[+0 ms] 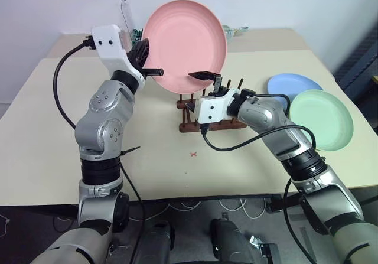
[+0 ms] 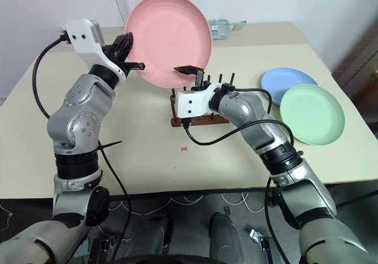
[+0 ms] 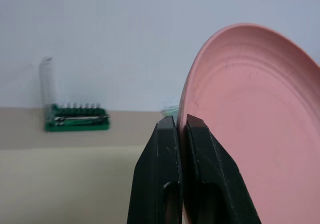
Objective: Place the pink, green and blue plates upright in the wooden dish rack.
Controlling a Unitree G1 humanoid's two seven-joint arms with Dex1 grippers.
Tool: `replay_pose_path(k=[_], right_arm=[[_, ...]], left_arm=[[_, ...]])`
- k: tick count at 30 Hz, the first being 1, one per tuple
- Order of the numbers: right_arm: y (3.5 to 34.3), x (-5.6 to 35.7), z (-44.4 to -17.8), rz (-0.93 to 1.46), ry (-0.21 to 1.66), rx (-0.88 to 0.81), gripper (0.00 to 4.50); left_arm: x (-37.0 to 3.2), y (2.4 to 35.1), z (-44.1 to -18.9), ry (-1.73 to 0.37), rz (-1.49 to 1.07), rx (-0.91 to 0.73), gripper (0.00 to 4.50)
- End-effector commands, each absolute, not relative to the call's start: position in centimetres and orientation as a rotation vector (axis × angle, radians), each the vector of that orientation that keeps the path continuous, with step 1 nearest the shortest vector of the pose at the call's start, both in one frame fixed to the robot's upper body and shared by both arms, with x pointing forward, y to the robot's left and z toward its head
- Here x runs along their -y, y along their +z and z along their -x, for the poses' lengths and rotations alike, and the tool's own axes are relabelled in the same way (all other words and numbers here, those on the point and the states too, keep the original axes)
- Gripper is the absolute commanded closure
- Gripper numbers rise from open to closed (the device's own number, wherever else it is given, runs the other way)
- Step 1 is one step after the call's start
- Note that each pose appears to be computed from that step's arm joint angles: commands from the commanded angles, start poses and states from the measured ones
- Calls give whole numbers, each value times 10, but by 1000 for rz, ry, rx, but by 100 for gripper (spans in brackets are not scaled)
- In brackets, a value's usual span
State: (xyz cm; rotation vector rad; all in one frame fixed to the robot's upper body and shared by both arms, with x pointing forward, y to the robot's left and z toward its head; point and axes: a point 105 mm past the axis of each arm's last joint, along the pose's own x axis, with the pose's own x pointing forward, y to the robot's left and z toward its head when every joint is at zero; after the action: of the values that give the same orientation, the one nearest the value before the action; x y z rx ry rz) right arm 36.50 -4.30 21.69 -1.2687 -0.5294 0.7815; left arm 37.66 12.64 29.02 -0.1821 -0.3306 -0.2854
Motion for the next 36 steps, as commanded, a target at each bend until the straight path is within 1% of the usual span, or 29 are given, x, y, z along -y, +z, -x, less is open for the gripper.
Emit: replay_pose_path(k=[1, 4, 8, 9, 13, 14, 16, 18, 20, 22, 23, 26, 27, 28, 29, 31, 32, 34, 36], right_arm=[[233, 41, -365, 1275, 733, 592, 88], [236, 43, -367, 1277, 712, 597, 229], [238, 44, -367, 1279, 697, 607, 436], [238, 45, -367, 1280, 694, 609, 447], [239, 47, -366, 1282, 676, 614, 450], [239, 48, -366, 1283, 670, 614, 450], [242, 53, -368, 1283, 651, 613, 450], [244, 56, -368, 1283, 638, 613, 450], [252, 70, -371, 1251, 595, 603, 450], [267, 91, -370, 1157, 547, 598, 450], [272, 100, -369, 1101, 543, 588, 450], [283, 121, -356, 783, 633, 527, 450], [285, 124, -352, 717, 655, 512, 450], [287, 129, -348, 632, 684, 489, 450], [293, 137, -342, 491, 717, 460, 450], [298, 147, -326, 225, 822, 407, 450], [299, 149, -320, 151, 859, 390, 450], [296, 153, -316, 38, 884, 347, 450], [290, 154, -314, -23, 895, 310, 450]], left_arm=[[-118, 306, -367, -329, 173, 389, 450], [-118, 304, -368, -334, 183, 378, 450], [-120, 302, -370, -335, 224, 363, 450], [-120, 301, -370, -343, 246, 362, 450], [-125, 305, -371, -318, 286, 385, 319], [-129, 308, -371, -296, 300, 399, 259], [-145, 314, -374, -229, 371, 430, 169], [-155, 317, -376, -183, 413, 441, 169], [-185, 320, -379, -69, 459, 475, 169], [-218, 317, -380, 23, 440, 490, 169], [-225, 314, -380, 39, 372, 483, 169], [-233, 291, -380, -34, 192, 423, 169], [-234, 286, -379, -52, 158, 411, 169], [-233, 275, -378, -88, 82, 379, 169], [-228, 258, -374, -178, 16, 318, 169], [-212, 224, -355, -399, -75, 186, 169], [-207, 215, -347, -468, -90, 148, 169], [-198, 203, -334, -560, -133, 111, 169], [-190, 191, -323, -644, -168, 67, 169]])
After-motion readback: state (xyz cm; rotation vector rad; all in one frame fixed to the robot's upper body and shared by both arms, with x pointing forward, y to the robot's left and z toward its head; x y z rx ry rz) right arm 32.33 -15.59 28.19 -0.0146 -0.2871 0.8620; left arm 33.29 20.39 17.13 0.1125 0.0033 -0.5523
